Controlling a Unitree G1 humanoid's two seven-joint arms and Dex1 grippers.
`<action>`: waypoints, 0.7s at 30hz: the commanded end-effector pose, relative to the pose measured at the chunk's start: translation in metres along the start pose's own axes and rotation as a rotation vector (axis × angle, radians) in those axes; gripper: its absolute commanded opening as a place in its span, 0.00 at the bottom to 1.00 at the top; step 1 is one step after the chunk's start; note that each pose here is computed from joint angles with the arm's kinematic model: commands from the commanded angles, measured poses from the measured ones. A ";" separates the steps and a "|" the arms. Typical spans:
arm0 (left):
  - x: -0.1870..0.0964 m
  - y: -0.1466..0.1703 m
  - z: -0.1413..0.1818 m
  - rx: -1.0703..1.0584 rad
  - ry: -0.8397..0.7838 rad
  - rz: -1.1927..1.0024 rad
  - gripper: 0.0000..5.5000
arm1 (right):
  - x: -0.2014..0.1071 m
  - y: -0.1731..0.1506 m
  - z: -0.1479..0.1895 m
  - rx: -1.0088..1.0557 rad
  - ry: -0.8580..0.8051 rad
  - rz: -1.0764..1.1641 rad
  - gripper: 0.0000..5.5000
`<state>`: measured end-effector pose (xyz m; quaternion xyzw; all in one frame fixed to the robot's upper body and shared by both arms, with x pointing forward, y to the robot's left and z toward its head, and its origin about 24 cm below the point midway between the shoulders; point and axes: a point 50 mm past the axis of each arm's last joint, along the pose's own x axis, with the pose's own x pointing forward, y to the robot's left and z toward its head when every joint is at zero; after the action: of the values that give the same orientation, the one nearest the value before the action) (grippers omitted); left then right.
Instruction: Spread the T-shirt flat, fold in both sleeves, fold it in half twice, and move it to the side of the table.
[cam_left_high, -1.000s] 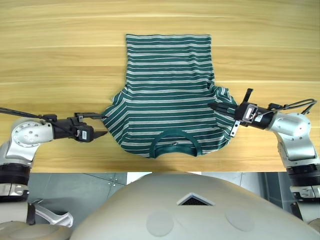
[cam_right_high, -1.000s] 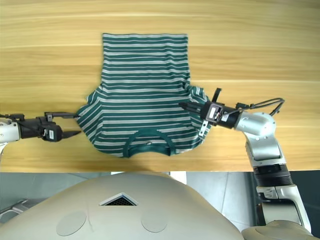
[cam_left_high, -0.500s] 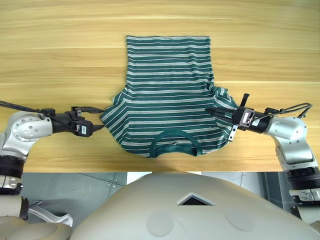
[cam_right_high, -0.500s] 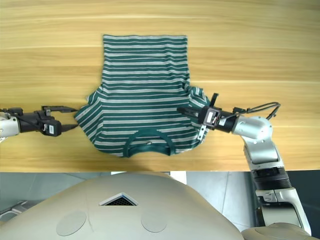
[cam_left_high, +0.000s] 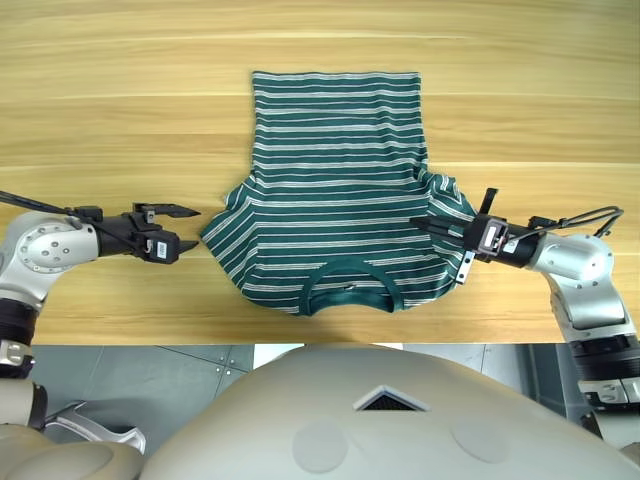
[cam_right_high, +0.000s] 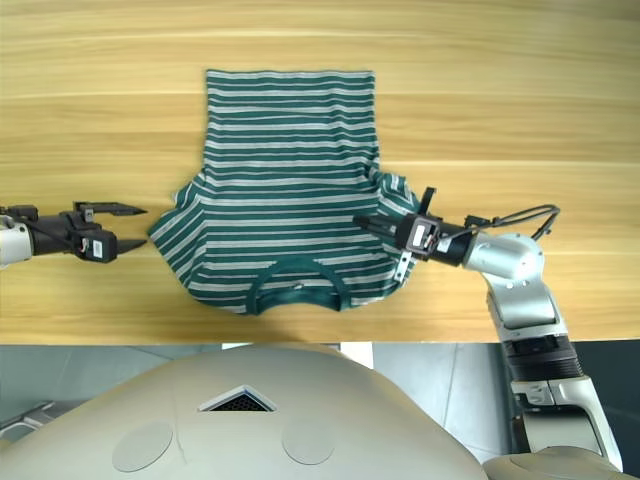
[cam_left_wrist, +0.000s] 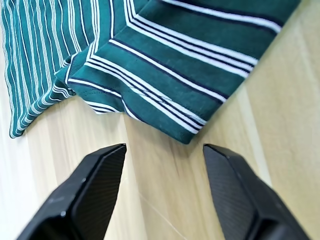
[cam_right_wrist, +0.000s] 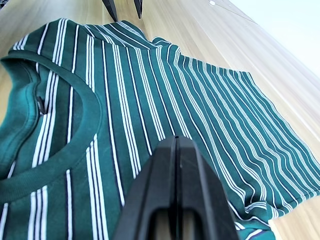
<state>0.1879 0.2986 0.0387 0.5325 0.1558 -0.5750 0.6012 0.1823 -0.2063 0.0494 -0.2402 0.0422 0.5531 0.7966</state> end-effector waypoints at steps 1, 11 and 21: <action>0.014 -0.029 -0.001 -0.048 0.002 -0.137 0.49 | 0.002 0.001 0.000 -0.005 0.006 0.015 0.00; 0.020 -0.029 0.004 -0.046 -0.029 -0.118 0.17 | 0.003 0.002 -0.001 -0.003 0.012 0.020 0.00; 0.026 -0.025 0.006 -0.045 -0.040 -0.091 0.00 | 0.003 0.003 -0.001 0.000 0.013 0.024 0.00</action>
<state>0.1844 0.2886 0.0269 0.5152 0.1446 -0.5861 0.6085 0.1808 -0.2037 0.0461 -0.2430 0.0493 0.5601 0.7905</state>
